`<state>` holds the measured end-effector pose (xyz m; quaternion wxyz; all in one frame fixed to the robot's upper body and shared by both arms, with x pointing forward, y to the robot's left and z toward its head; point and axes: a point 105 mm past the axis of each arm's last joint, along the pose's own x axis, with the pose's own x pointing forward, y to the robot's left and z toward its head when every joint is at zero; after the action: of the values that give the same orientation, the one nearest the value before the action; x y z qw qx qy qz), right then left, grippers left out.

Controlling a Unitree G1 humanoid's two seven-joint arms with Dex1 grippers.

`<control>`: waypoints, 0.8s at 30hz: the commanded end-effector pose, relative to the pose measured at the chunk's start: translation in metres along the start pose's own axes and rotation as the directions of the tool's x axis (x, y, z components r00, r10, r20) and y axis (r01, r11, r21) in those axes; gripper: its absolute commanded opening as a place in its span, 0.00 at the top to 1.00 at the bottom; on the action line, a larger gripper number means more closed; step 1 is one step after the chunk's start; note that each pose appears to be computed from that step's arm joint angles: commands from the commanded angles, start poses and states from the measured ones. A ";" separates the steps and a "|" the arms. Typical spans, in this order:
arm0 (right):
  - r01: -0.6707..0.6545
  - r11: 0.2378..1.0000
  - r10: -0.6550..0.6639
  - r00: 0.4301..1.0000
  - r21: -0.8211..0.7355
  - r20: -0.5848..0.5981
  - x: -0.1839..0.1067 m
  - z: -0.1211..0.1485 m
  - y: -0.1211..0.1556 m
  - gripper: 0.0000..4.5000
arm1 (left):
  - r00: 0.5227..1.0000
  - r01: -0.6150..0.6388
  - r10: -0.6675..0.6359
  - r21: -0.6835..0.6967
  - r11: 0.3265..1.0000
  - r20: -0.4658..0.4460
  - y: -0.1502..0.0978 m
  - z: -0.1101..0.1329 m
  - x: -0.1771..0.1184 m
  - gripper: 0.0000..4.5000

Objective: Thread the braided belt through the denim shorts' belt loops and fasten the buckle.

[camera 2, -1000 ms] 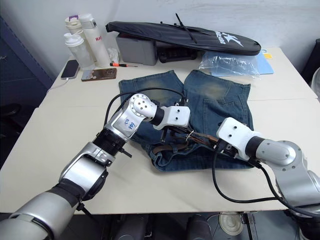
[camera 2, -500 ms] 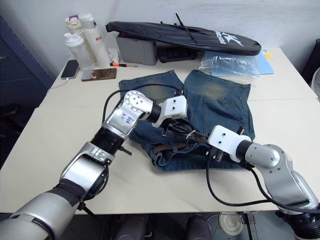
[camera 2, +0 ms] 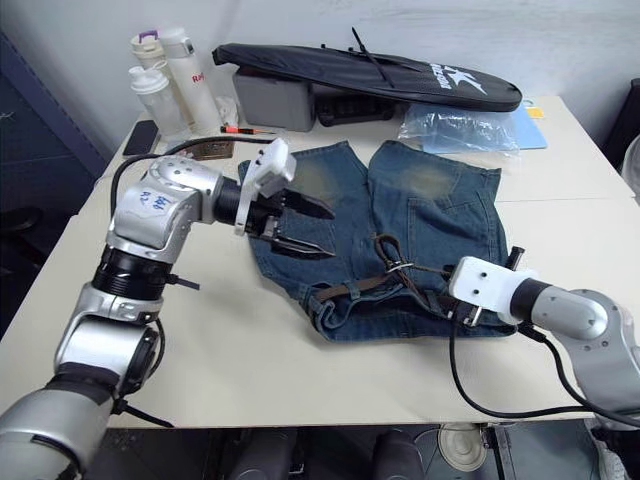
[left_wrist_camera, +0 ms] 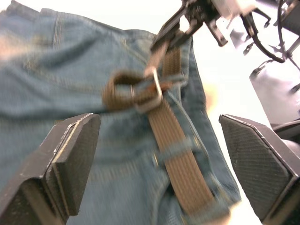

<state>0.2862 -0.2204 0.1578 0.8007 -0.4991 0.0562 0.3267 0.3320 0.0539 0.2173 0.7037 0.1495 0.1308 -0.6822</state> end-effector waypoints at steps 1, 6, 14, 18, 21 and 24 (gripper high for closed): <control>0.029 0.992 -0.027 1.000 -0.122 0.012 -0.010 -0.001 -0.011 1.00 | 0.998 0.065 -0.065 -0.002 0.998 0.001 -0.016 0.002 0.004 0.01; 0.016 0.988 -0.012 1.000 -0.151 0.025 -0.008 -0.004 -0.004 1.00 | 0.996 0.083 -0.082 -0.015 0.996 0.021 -0.020 0.003 0.015 0.01; 0.018 0.991 -0.009 0.997 -0.129 0.073 -0.004 0.007 0.004 1.00 | 0.999 -0.003 0.003 -0.009 1.000 -0.049 -0.007 -0.010 0.038 0.27; 0.021 0.991 -0.011 0.997 -0.129 0.077 -0.007 0.010 0.003 1.00 | 0.993 0.018 -0.015 0.019 1.000 -0.114 -0.011 -0.025 0.053 0.67; 0.026 0.991 -0.016 0.997 -0.132 0.078 -0.008 0.012 0.002 1.00 | 0.986 0.060 -0.052 0.046 0.997 -0.161 -0.021 -0.037 0.070 0.97; 0.033 0.990 -0.022 0.997 -0.134 0.076 -0.010 0.013 0.002 1.00 | 0.980 0.079 -0.066 0.058 0.995 -0.189 -0.027 -0.044 0.080 1.00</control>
<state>0.2759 -0.2146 0.1509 0.7702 -0.5321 0.0220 0.3511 0.3116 0.0014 0.1407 0.6615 0.2132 0.1958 -0.6918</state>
